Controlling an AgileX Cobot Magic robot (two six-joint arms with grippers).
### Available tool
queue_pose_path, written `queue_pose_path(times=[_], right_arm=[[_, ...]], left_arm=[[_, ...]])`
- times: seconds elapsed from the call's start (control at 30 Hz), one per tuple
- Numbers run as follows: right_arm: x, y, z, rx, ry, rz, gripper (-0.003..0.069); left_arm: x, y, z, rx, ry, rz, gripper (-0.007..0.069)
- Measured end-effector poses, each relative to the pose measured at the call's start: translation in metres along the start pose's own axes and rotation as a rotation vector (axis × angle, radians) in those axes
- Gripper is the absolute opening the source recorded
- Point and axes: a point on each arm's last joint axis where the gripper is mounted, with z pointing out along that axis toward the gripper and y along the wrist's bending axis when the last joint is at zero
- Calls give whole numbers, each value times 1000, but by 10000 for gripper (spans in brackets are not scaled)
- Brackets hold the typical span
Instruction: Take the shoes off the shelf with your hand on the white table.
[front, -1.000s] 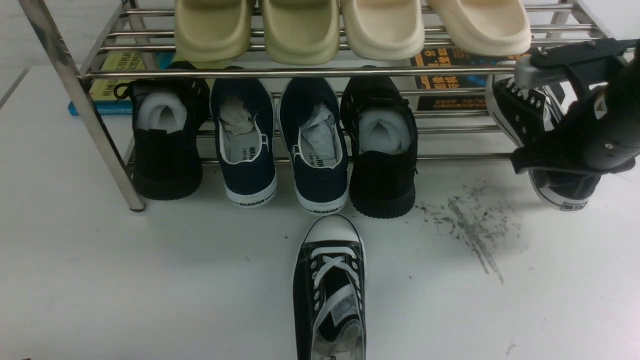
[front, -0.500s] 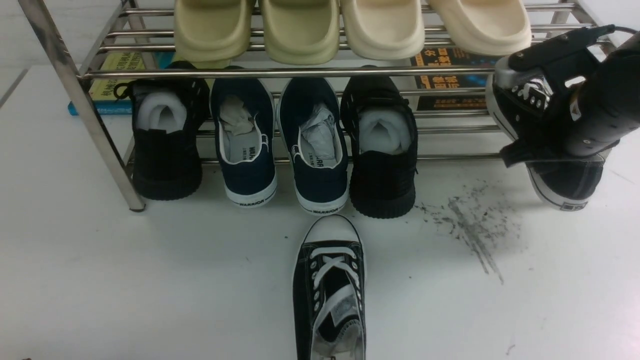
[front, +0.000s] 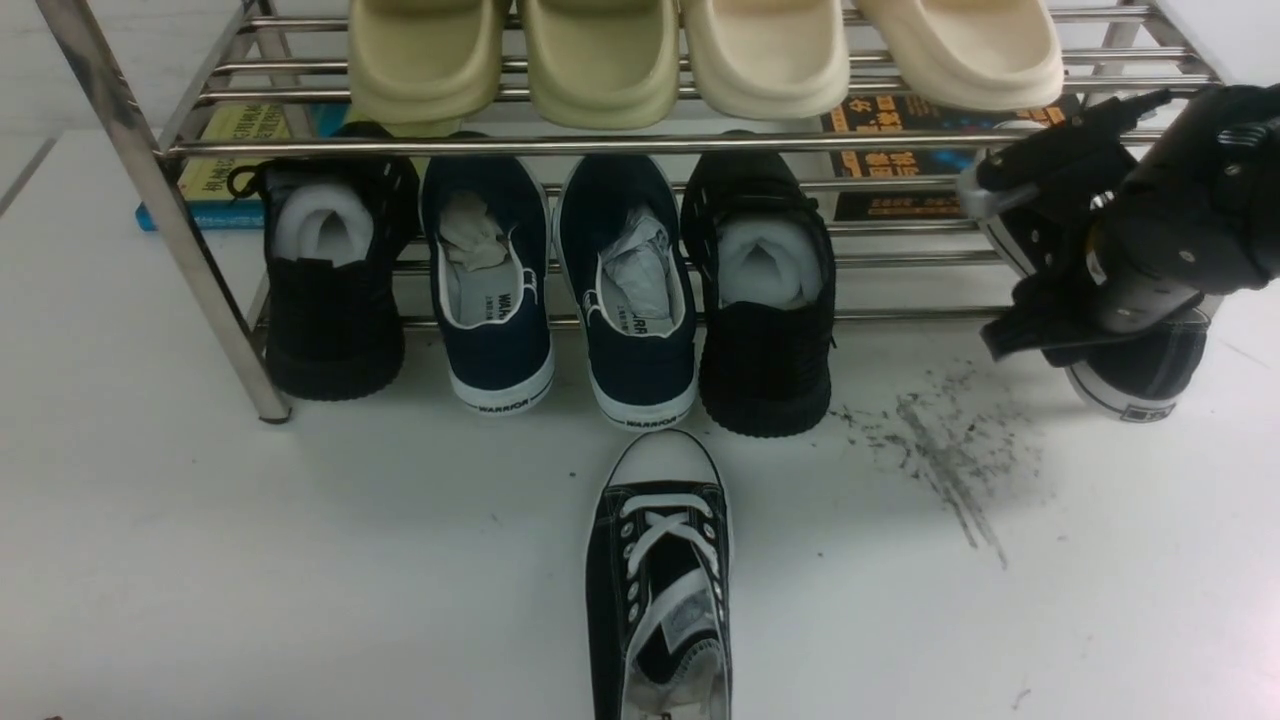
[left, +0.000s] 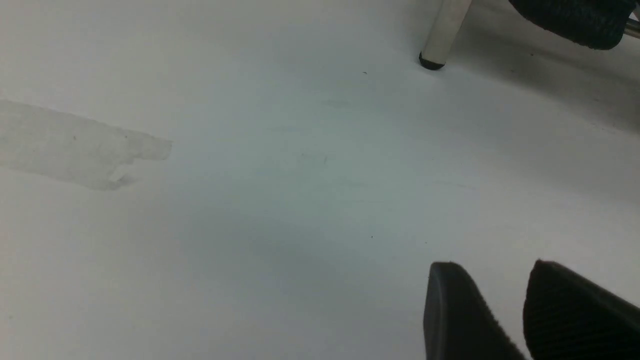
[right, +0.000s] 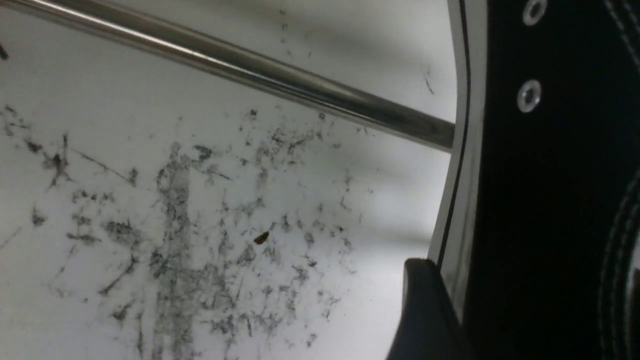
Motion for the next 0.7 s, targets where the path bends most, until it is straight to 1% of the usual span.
queue_pose_path(times=[0.13, 0.23, 0.27, 0.37, 0.4, 0.43, 0.47, 0.53, 0.57, 0.67, 0.7], right_arm=[[1, 2, 9, 20, 8, -19, 407], [1, 1, 11, 33, 4, -26, 333], [1, 0, 11, 38, 6, -29, 294], [2, 1, 9, 36, 16, -18, 96], [2, 1, 9, 37, 21, -16, 83], [4, -1, 6, 50, 45, -12, 21], [6, -3, 1, 60, 63, 0, 3], [7, -7, -6, 64, 75, 17, 1], [11, -12, -22, 55, 109, 70, 1], [16, -18, -53, 4, 137, 135, 1], [17, -20, -58, 0, 137, 141, 1]], left_arm=[[0, 0, 0, 0, 0, 0, 239], [0, 0, 0, 0, 0, 0, 239], [0, 0, 0, 0, 0, 0, 239], [0, 0, 0, 0, 0, 0, 239], [0, 0, 0, 0, 0, 0, 239], [0, 0, 0, 0, 0, 0, 239], [0, 0, 0, 0, 0, 0, 239], [0, 0, 0, 0, 0, 0, 239], [0, 0, 0, 0, 0, 0, 239], [0, 0, 0, 0, 0, 0, 239], [0, 0, 0, 0, 0, 0, 239]])
